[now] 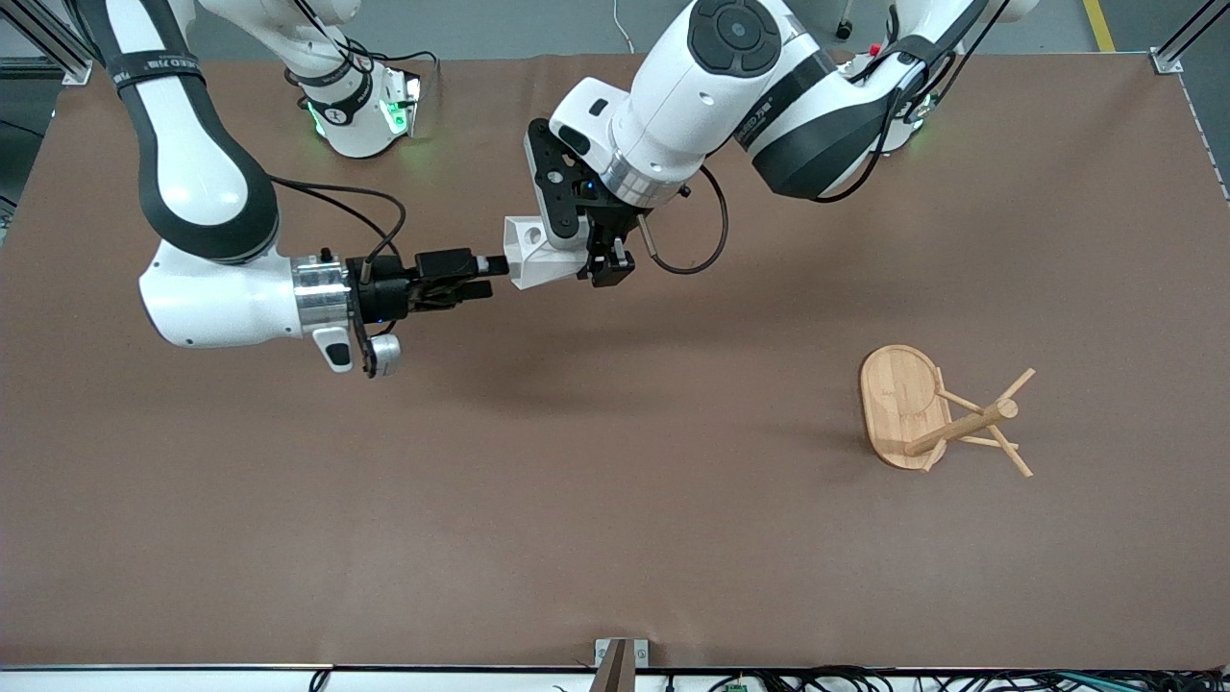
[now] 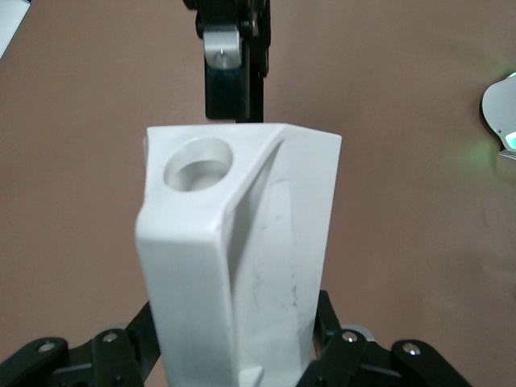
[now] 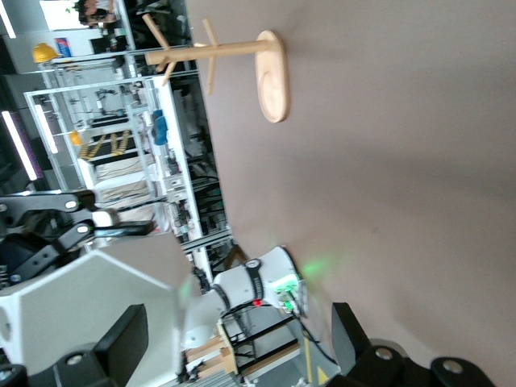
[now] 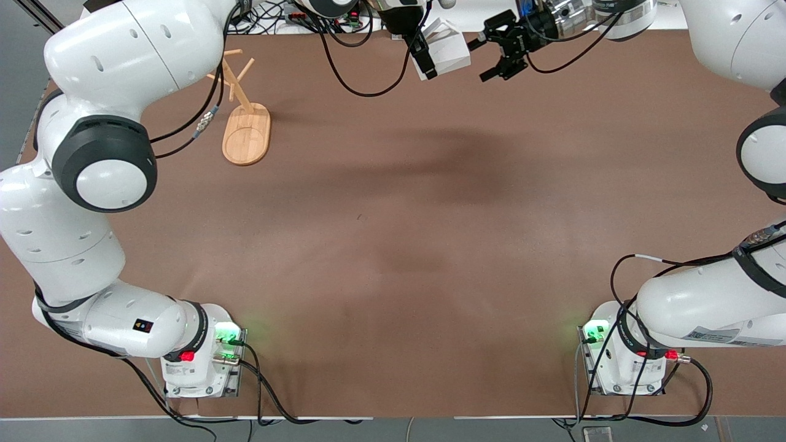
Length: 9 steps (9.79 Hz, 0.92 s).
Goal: Hang cup on rack
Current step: 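Carry the cup toward the rack while the right gripper withdraws, then lower the cup onto a rack peg with the left gripper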
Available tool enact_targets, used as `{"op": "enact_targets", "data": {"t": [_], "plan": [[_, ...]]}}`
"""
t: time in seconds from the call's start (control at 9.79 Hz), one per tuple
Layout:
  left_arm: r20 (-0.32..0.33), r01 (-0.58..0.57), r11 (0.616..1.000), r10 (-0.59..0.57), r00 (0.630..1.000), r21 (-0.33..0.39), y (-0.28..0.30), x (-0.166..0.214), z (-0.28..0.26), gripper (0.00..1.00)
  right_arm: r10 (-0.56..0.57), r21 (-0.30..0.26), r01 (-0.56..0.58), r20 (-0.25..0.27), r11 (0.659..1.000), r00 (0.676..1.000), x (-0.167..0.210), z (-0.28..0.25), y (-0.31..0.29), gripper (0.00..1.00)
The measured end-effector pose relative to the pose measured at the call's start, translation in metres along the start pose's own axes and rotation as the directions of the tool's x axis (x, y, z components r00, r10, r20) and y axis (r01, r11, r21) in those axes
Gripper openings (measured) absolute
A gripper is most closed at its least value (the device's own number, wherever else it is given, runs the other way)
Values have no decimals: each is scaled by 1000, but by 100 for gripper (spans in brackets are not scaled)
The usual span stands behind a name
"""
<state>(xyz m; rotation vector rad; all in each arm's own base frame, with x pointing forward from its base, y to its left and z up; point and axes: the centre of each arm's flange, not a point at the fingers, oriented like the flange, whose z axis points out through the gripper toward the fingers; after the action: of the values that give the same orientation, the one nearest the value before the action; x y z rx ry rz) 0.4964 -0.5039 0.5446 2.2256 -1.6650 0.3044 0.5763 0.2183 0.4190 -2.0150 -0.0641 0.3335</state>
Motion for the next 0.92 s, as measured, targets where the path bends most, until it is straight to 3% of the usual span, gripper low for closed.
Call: {"op": "enact_targets", "data": {"t": [0.2, 0.41, 0.51, 0.61, 0.72, 0.82, 0.92], "plan": [[28, 153, 988, -153, 988, 4, -13, -10, -7, 74, 105, -117, -108, -34, 987, 994, 3, -45, 22, 100], [62, 382, 923, -384, 921, 37, -47, -39, -32, 74, 163, -344, -199, -132, 918, 978, 0, -115, 19, 100], [77, 485, 872, -489, 869, 66, -65, -57, -47, 74, 143, -476, -224, -199, 850, 969, -6, -150, 18, 100], [75, 569, 817, -576, 814, 92, -87, -76, -61, 74, 93, -609, -242, -265, 755, 960, -14, -186, 19, 100], [55, 632, 765, -641, 766, 122, -110, -94, -71, 74, 23, -728, -256, -313, 636, 949, -25, -220, 15, 100], [29, 676, 721, -687, 726, 154, -135, -113, -77, 74, -22, -794, -272, -338, 543, 941, -37, -249, 6, 100], [9, 712, 682, -723, 690, 166, -161, -135, -79, 74, -37, -814, -298, -364, 499, 931, -49, -273, -5, 100]]}}
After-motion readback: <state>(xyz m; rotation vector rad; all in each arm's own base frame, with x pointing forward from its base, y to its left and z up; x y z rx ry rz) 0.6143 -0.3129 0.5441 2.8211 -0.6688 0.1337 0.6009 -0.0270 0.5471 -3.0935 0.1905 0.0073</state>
